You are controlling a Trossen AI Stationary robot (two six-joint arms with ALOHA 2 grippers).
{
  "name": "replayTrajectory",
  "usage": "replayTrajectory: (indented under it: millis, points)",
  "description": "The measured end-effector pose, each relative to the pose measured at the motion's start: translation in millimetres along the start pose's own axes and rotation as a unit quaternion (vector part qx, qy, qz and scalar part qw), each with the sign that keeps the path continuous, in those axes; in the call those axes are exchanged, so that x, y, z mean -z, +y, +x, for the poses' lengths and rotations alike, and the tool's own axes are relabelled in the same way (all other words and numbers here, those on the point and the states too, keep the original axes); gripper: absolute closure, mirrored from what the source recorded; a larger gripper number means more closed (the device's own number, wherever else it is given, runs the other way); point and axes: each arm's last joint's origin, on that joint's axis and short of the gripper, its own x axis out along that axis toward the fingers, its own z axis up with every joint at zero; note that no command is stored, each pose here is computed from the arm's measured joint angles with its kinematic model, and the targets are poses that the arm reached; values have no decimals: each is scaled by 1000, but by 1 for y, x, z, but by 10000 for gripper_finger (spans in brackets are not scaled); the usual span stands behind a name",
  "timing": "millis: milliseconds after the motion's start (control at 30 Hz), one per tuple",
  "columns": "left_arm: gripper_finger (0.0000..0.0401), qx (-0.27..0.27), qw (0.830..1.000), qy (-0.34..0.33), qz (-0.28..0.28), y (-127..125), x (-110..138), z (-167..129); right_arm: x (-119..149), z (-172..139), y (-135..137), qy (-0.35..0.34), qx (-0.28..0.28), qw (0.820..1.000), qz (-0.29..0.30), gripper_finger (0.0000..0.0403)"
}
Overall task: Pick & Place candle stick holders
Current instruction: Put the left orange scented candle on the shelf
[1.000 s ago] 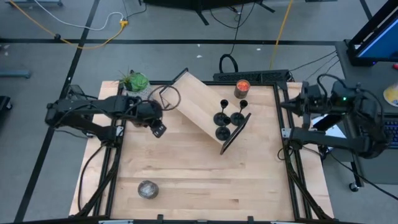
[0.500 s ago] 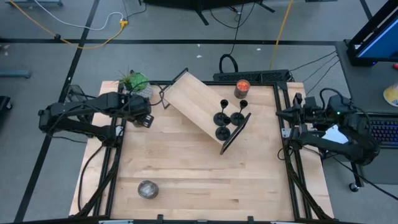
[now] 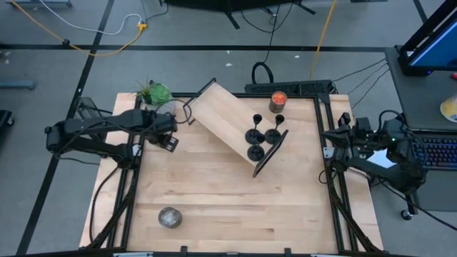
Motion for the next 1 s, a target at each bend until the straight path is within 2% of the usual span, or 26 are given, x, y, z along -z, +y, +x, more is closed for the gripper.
replayTrajectory:
  millis: [133, 367, 567, 700, 867, 1000]
  points:
    - [217, -36, 999, 2, -22, 4, 4, 13, 2, 1, -1, 11, 3, 1000, 1, 403]
    - [217, -16, 999, -36, -20, 3, -6, 13, 15, 8, -7, 35, 16, 999, -13, 403]
    - [217, -12, 999, -36, -30, 8, -13, 14, 36, 27, -22, 39, 58, 997, -45, 403]
    - [217, -13, 999, -35, -32, 10, -14, 14, 45, 33, -30, 35, 117, 990, -74, 403]
    - [217, -13, 999, -35, -31, 10, -14, 14, 45, 31, -34, 25, 184, 980, -72, 403]
    - [217, -5, 999, -27, -24, 9, -14, 14, 45, 31, -35, 25, 193, 979, -63, 403]
